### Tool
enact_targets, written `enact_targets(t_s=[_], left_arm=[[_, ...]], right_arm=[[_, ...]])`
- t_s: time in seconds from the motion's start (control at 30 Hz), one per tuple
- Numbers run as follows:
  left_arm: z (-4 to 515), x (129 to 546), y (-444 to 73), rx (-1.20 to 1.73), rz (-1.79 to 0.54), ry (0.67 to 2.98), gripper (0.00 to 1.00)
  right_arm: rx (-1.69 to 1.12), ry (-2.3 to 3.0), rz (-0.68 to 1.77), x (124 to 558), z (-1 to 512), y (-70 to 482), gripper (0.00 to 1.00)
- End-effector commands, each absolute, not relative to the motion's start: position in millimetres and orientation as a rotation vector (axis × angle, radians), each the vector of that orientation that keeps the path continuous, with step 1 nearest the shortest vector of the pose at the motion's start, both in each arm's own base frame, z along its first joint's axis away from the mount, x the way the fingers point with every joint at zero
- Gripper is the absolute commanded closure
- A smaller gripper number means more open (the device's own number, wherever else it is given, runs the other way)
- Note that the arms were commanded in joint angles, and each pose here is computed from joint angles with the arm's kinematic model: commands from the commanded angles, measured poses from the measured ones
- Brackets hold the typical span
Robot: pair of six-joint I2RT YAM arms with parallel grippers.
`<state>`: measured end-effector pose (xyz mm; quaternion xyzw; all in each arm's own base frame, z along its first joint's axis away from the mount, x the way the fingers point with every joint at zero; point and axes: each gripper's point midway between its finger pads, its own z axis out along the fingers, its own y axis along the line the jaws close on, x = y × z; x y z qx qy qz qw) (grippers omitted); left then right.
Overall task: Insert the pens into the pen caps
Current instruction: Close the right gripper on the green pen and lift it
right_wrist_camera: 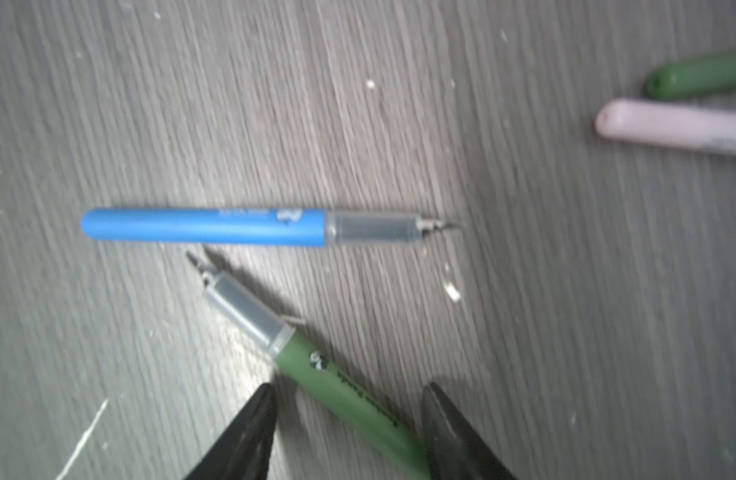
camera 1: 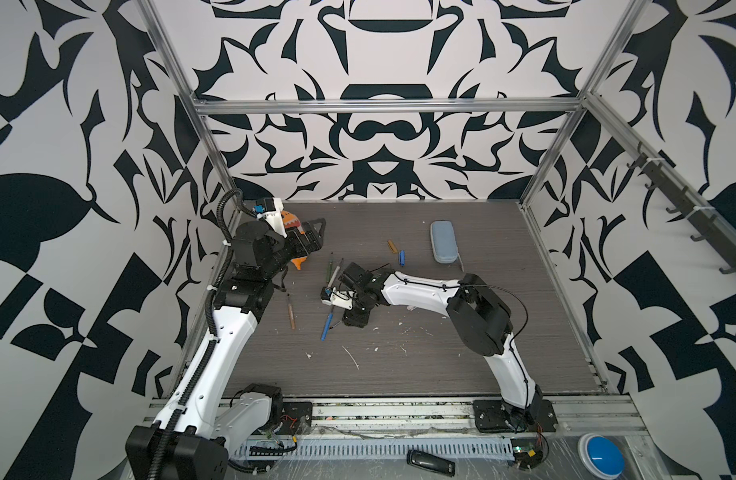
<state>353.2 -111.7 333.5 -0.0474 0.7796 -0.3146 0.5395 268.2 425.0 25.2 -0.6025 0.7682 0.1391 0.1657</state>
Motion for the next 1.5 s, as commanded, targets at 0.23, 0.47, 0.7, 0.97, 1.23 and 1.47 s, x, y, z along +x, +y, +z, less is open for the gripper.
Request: enact_targets(t_s=[0.23,0.47,0.7,0.97,1.23,1.47], left_arm=[[338.7,350.6,-114.0,-0.093,-0.759,1.839,0.01],[339.5,350.3,-114.6,-0.093,-0.765,1.837,0.01],[340.1,349.5,-114.4,-0.093,-0.766,1.835,0.01],[340.4,349.4,-112.9,-0.098,-0.759,1.831,0.01],[339.7,349.5,-114.0,-0.094,-0.763,1.835,0.01],[338.9,350.1,-114.0,-0.096,-0.764,1.836,0.01]], right_arm=[[-1.580,2.241,0.351,257.3,38.6,397.6,0.57],[-1.594,2.236,0.320,230.4,32.6,396.9,0.61],[-1.627,2.199,0.289,222.2,28.7,410.0,0.60],[-1.673,2.185,0.277,212.9,25.3,417.1,0.69],[-1.591,2.245,0.279,209.7,21.8,405.0,0.74],[-1.406,2.325,0.208,224.9,20.5,398.7,0.77]])
